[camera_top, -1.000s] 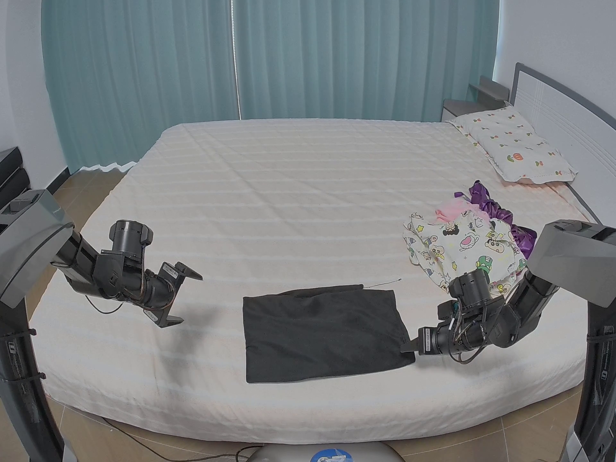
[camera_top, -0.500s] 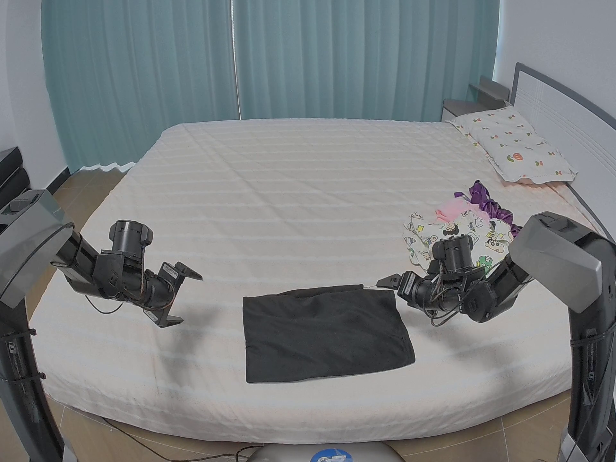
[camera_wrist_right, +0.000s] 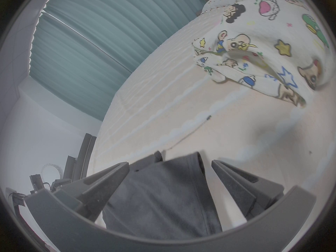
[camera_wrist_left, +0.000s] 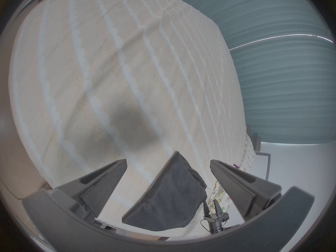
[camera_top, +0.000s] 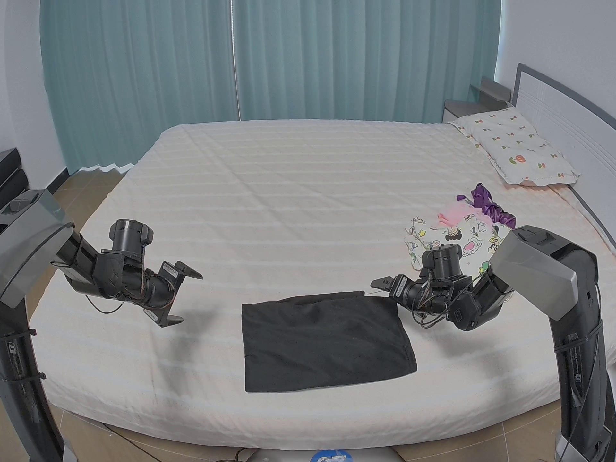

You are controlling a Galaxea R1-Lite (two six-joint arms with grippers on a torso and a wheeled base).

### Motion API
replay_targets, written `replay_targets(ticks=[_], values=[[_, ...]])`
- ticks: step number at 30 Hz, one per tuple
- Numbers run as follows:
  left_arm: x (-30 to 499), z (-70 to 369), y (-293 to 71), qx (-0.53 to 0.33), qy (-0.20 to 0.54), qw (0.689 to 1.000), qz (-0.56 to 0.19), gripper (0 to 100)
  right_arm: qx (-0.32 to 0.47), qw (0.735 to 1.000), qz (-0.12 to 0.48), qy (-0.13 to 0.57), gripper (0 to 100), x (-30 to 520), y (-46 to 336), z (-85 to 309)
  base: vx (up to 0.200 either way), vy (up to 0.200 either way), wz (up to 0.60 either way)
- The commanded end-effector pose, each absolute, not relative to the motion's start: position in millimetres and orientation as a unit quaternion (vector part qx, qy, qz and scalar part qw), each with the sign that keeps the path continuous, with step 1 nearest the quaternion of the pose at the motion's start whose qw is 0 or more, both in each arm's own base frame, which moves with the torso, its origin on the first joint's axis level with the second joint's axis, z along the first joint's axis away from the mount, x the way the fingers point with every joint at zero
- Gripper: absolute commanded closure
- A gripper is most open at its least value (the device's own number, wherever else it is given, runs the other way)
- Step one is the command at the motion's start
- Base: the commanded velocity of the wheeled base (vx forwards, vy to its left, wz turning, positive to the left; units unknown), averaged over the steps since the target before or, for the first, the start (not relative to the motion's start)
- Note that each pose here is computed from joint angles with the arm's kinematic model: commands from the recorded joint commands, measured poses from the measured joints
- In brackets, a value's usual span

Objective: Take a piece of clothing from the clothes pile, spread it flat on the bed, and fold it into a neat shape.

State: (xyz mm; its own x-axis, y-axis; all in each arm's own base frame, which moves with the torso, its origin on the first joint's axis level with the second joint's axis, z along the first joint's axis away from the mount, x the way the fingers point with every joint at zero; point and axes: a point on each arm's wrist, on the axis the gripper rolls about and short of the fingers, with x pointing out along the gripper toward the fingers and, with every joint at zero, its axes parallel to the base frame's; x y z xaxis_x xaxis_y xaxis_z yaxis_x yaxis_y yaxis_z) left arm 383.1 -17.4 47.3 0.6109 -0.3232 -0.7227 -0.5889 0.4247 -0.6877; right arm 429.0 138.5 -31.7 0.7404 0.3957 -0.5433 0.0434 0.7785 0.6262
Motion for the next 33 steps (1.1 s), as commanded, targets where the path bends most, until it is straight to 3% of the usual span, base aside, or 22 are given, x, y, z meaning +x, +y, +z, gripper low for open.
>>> replay_targets(ticks=[1,10,11,26,33], values=[[383.5,46.6,-17.5,-0.529,0.432,0.725,0.093,0,0.316,0.875,0.099,0.352,0,428.4,138.7,-37.3,0.0,0.0,0.0],[383.2,46.3,-17.4,-0.528,0.432,0.725,0.093,0,0.317,0.873,0.101,0.357,0,426.4,139.0,-36.6,0.0,0.0,0.0],[383.5,46.6,-17.5,-0.528,0.432,0.725,0.092,0,0.323,0.87,0.1,0.358,100,427.2,139.3,-35.9,0.0,0.0,0.0],[383.6,46.0,-17.5,-0.529,0.432,0.725,0.093,0,0.333,0.866,0.096,0.36,100,427.6,140.2,-35.4,0.0,0.0,0.0],[383.9,46.3,-17.5,-0.529,0.432,0.725,0.093,0,0.355,0.872,0.061,0.33,100,439.5,123.1,-25.9,0.0,0.0,0.0]])
